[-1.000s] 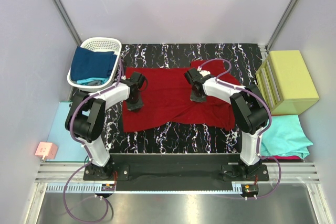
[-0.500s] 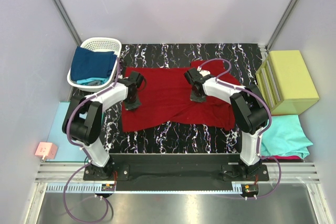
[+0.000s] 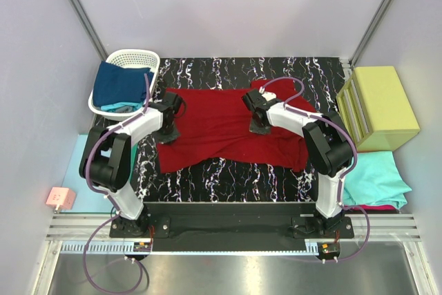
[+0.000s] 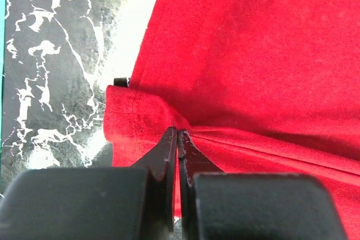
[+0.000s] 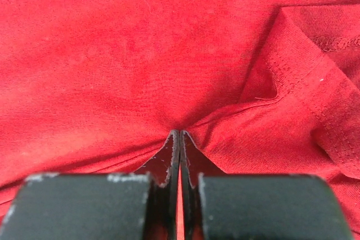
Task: Fold and stack the t-shirts
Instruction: Fold the flattened tshirt in 1/3 of the way
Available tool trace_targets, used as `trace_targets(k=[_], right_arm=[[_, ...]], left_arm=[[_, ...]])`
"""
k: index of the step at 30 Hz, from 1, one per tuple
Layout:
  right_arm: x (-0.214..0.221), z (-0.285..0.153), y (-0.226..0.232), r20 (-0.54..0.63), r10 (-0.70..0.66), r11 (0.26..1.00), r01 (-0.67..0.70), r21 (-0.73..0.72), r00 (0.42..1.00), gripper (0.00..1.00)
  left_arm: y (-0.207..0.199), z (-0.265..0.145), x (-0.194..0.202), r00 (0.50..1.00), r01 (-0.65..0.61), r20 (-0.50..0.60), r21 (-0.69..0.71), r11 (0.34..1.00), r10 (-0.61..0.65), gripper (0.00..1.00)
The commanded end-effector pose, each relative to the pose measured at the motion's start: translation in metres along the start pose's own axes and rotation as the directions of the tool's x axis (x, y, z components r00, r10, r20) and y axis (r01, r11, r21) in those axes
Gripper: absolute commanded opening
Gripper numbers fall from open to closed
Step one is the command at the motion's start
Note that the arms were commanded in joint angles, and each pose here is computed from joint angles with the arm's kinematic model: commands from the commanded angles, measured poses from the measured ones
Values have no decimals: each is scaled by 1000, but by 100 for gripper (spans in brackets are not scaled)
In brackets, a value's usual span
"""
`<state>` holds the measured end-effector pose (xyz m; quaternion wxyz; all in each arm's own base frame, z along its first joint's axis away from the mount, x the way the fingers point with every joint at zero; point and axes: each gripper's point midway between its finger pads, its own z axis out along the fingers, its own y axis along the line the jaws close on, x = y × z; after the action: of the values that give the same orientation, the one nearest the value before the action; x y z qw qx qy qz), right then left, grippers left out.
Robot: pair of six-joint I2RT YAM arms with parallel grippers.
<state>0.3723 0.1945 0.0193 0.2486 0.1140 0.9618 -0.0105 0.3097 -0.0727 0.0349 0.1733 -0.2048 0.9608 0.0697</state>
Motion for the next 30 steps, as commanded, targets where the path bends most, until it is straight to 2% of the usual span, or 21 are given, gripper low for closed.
trace_targets(k=[1,3,4,5,6,7,9,11,14,15,18,22,30], right_arm=[[-15,-13,-6,63,2,1000,-2,-1,998,22],[-23,-23,-6,113,-7,1000,8,-13,994,42],[-30,-33,-7,144,2,1000,2,-29,990,50],[-34,-38,-10,164,5,1000,-2,-19,986,65],[-37,-42,-11,175,2,1000,2,-21,985,69],[-41,-51,-12,192,8,1000,-2,-31,981,73],[-40,-57,-14,190,16,999,-9,-38,982,77],[-31,-63,-15,165,28,998,-18,-59,986,76],[-5,-61,-19,109,44,997,-36,-74,993,66],[8,-57,-25,82,43,997,-37,-66,996,59],[33,-48,-32,25,58,997,-57,-53,998,51],[47,-41,-37,-6,64,997,-64,-39,998,49],[45,-40,-37,-6,62,998,-62,-29,998,47]], left_arm=[[14,-9,-17,998,26,59,-47,999,-23,16],[9,-18,-23,995,28,95,-9,1000,-27,25],[7,-30,-28,990,34,133,25,999,-37,36],[6,-38,-31,987,34,154,47,998,-41,44],[3,-45,-33,984,31,174,67,997,-43,51],[1,-58,-38,978,35,203,99,994,-55,63],[-5,-72,-39,973,23,226,140,990,-55,69],[-12,-85,-37,970,10,237,189,982,-56,69],[-25,-88,-18,978,-15,204,234,972,-33,65],[-29,-84,-7,982,-35,188,229,973,-8,65],[-34,-67,15,991,-54,133,210,976,26,63],[-37,-47,33,995,-79,72,178,981,67,59],[-37,-37,43,995,-98,41,163,982,93,58]])
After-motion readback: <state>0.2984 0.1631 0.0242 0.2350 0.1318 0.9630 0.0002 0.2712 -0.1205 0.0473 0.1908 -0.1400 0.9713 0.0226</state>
